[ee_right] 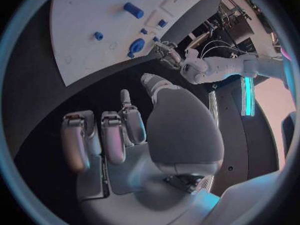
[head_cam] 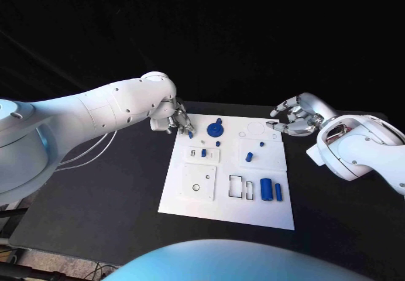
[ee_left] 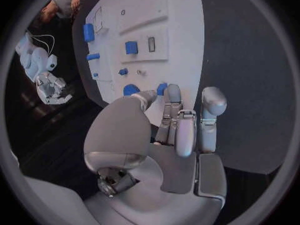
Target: Assemble the parts on the task board
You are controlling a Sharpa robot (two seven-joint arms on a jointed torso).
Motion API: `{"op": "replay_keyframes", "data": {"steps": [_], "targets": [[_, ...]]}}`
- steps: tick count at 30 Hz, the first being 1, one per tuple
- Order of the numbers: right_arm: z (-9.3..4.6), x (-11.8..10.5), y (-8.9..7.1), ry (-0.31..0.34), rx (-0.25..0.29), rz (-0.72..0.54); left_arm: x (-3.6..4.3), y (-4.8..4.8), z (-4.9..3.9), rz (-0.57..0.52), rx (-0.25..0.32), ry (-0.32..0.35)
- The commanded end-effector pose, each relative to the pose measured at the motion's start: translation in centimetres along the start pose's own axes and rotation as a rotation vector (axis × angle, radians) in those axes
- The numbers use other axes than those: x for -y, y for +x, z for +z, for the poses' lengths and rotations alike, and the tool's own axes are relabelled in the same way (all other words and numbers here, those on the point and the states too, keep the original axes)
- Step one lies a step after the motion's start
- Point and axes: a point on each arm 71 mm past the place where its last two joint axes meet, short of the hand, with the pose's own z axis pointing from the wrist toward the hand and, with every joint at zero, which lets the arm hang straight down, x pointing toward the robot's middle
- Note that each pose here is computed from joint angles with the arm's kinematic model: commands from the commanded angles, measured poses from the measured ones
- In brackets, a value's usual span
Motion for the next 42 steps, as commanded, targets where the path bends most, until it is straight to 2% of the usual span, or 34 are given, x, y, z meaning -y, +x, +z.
{"op": "replay_keyframes", "data": {"steps": [1,21,30,42], "targets": [[0.01,-0.04,0.11,-0.002,-0.007,-0.007,0.34,0.12,0.01,-0.002,-0.007,0.020],[0.02,-0.05,0.13,-0.003,-0.005,-0.006,0.12,0.26,0.04,0.015,-0.033,0.003],[0.03,-0.06,0.12,-0.004,-0.003,-0.005,0.19,0.10,0.02,-0.003,-0.007,0.020],[0.03,-0.02,0.09,-0.004,0.001,-0.004,0.20,0.04,-0.27,-0.083,0.036,0.062]]}}
